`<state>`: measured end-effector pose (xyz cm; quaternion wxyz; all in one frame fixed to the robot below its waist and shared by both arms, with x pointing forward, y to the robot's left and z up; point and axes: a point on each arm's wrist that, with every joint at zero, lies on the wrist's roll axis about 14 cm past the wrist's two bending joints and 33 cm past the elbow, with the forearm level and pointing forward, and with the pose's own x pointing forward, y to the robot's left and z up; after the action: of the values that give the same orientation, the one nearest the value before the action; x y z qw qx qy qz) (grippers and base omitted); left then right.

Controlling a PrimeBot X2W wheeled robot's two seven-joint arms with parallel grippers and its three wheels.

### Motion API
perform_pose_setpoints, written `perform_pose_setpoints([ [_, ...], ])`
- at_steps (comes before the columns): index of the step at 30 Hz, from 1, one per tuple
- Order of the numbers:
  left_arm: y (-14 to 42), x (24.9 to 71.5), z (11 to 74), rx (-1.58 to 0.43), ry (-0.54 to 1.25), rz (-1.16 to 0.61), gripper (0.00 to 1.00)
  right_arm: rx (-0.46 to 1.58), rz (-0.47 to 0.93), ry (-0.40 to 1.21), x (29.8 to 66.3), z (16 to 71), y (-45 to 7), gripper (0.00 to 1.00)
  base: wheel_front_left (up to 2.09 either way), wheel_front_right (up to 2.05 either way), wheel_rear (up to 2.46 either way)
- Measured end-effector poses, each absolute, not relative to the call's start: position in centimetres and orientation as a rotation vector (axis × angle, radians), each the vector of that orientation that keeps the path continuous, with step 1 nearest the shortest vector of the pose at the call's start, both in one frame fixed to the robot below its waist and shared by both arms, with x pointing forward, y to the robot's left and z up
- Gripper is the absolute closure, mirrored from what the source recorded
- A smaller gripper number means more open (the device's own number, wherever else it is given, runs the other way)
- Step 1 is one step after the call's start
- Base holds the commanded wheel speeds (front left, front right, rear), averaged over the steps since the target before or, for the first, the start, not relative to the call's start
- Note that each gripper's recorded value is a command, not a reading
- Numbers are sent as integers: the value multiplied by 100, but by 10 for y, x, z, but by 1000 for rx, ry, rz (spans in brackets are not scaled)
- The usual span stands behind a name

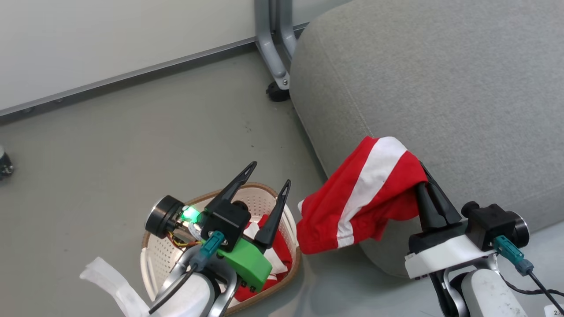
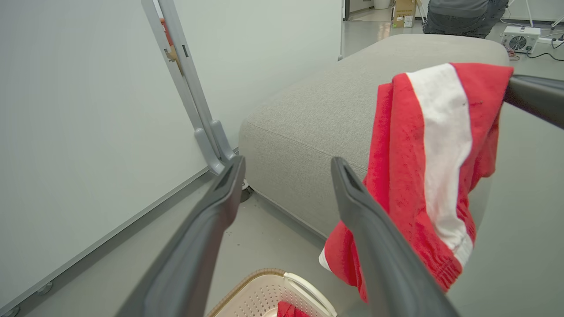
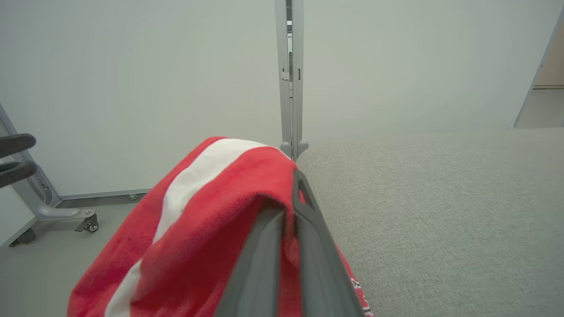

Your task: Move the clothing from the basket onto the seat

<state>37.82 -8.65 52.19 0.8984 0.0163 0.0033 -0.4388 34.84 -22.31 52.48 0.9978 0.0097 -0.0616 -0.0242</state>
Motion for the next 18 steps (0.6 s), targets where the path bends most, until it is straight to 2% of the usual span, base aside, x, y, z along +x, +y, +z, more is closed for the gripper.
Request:
perform_pose_setpoints([
  [10, -133, 379, 511, 31, 12, -1064, 0, 3, -188, -90, 330, 519, -259, 100, 0, 0, 0],
  [18, -157, 380, 490, 7, 52, -1159, 0, -67, -273, -138, 351, 540, -296, 100, 0, 0, 0],
])
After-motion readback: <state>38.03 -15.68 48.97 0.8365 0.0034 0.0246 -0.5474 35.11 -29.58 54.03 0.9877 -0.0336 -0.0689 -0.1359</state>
